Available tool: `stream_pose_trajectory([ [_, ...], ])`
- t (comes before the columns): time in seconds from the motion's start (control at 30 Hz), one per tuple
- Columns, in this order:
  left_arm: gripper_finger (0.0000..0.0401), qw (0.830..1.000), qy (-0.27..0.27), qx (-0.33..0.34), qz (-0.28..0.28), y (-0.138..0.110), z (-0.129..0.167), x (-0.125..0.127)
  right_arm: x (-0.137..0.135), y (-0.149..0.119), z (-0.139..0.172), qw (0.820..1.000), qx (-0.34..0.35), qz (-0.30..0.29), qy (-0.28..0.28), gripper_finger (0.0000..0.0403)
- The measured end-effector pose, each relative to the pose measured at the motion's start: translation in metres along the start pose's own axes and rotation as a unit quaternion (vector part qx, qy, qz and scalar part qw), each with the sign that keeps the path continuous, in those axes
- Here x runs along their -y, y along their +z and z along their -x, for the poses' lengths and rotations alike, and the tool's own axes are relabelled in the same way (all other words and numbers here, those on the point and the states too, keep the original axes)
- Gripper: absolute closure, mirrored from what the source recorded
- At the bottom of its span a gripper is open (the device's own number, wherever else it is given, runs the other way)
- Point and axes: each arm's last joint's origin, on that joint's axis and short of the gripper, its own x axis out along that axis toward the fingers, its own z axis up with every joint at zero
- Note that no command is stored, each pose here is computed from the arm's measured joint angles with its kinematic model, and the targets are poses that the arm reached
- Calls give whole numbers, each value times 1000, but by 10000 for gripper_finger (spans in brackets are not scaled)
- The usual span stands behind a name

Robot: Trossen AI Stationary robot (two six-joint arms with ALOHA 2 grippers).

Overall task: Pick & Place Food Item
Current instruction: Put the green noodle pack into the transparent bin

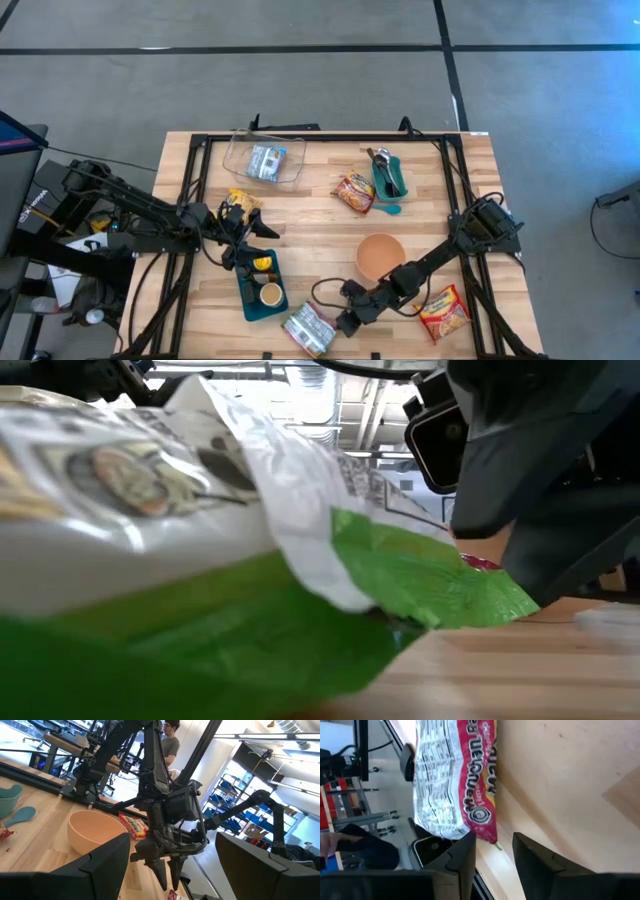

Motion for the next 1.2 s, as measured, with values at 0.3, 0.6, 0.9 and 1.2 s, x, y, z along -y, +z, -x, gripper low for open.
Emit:
stream_pose_trajectory([
  [0.3, 111, 1000, 0, 0, 0, 0, 0, 0, -4, 0, 0, 1000, 9, -2, 19, 279],
  [0.6, 111, 1000, 0, 0, 0, 0, 0, 0, -3, -2, -1, 1000, 6, -3, 17, 280],
  [0.9, 111, 1000, 0, 0, 0, 0, 0, 0, -5, -8, 0, 1000, 14, -4, 21, 280],
  [1.2, 111, 1000, 0, -1, 0, 0, 0, 0, -4, -6, -26, 1000, -2, 2, 9, 280],
])
